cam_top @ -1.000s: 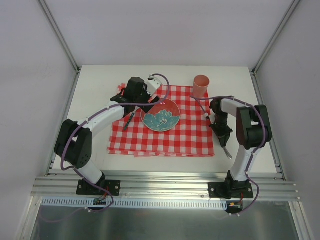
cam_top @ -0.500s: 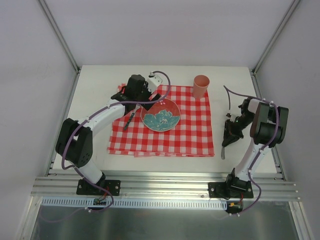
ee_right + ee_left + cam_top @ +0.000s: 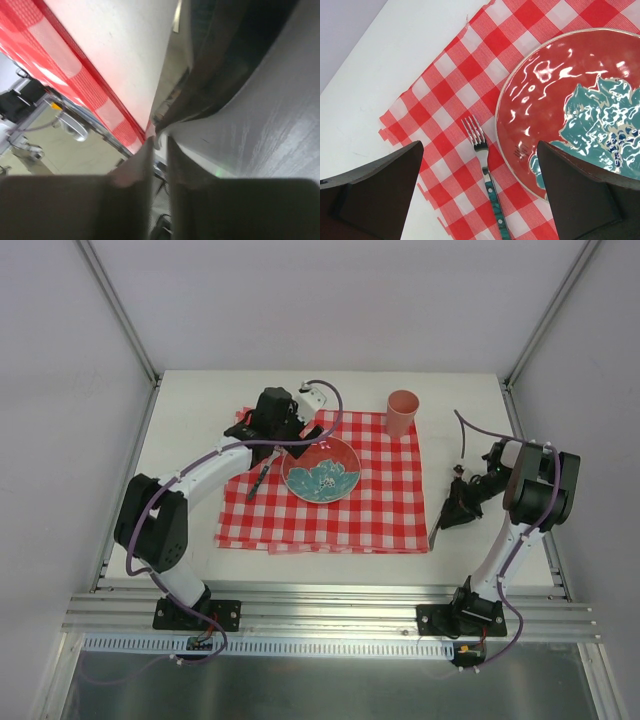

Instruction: Set the dinner table for one person

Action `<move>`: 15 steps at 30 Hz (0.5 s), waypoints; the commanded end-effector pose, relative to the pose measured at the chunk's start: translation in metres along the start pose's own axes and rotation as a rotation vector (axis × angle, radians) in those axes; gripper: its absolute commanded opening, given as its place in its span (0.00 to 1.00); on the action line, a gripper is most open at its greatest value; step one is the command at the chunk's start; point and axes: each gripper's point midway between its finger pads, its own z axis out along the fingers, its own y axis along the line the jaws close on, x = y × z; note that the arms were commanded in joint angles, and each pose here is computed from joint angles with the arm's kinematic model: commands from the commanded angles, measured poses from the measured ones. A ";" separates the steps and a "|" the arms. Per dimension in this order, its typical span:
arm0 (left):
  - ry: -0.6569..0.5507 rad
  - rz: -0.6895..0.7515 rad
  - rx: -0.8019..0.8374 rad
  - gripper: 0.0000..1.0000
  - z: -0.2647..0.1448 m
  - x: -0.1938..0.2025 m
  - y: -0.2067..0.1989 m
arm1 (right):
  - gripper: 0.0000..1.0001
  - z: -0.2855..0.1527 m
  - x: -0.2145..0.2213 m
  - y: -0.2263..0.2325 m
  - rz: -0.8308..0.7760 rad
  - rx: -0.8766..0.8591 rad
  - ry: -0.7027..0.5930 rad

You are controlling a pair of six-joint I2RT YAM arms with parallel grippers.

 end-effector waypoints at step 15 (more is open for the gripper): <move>-0.080 -0.003 -0.018 0.99 0.001 -0.038 0.008 | 0.47 0.001 -0.026 0.003 -0.295 0.636 0.006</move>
